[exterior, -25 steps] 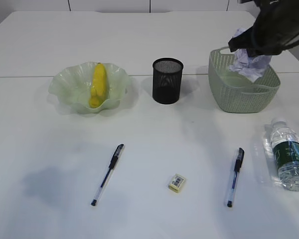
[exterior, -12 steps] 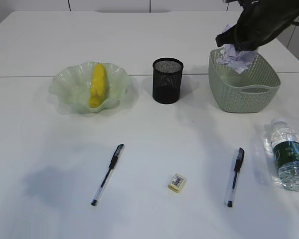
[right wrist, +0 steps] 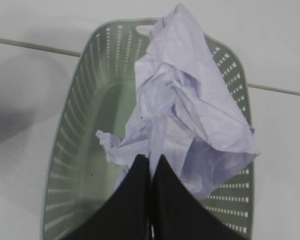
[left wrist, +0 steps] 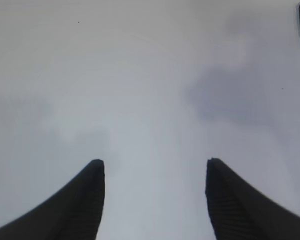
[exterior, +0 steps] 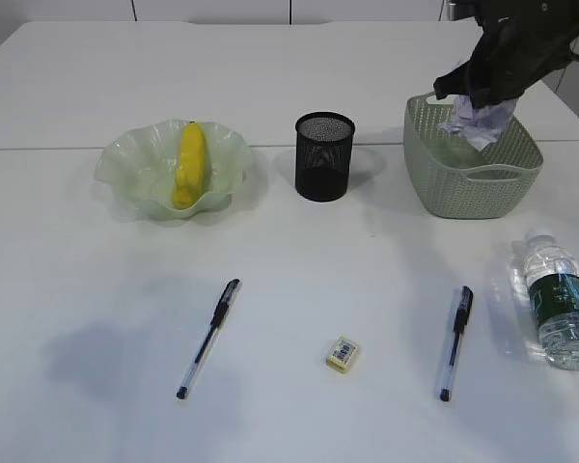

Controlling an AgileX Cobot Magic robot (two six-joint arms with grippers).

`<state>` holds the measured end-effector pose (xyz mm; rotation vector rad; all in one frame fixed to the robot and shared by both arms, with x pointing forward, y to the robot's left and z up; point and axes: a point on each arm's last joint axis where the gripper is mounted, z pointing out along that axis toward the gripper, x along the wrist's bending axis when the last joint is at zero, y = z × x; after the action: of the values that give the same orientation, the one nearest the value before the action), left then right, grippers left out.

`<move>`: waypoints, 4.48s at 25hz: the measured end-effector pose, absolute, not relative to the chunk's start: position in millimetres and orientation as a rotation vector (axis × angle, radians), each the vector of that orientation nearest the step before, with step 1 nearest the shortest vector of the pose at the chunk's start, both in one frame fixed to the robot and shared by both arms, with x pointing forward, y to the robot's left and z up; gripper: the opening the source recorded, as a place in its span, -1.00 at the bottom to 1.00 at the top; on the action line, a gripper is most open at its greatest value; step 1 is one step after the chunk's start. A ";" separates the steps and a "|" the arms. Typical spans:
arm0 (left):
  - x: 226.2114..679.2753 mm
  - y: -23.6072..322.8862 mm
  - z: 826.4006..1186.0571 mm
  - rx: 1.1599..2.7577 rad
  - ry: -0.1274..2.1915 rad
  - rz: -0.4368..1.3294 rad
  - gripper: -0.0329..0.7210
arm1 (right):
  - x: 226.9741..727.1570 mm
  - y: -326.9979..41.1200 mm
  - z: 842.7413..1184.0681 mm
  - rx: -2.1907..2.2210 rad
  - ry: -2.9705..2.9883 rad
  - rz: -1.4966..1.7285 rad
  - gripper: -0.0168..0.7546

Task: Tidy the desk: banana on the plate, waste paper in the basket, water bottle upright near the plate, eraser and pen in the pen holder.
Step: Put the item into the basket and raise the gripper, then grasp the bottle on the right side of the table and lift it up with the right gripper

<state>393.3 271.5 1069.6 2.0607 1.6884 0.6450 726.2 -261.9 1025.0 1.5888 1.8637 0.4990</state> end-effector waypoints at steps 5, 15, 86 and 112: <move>393.3 271.5 1069.6 2.061 1.688 0.645 0.29 | 727.2 -261.7 1022.1 1.590 1.867 0.496 -1.00; 393.3 271.4 1069.6 2.059 1.689 0.643 0.29 | 725.0 -261.0 1020.1 1.633 1.878 0.491 -0.28; 403.2 254.8 1062.7 1.942 1.718 0.435 0.29 | 557.1 -308.0 1040.9 1.956 1.970 0.483 0.29; 406.5 258.5 1064.1 1.967 1.686 0.525 0.29 | 618.6 -331.1 984.1 2.063 1.843 0.403 0.29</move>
<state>406.5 258.5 1064.1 1.9670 1.6856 0.5249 618.6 -331.1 984.1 2.0629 1.8428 0.4027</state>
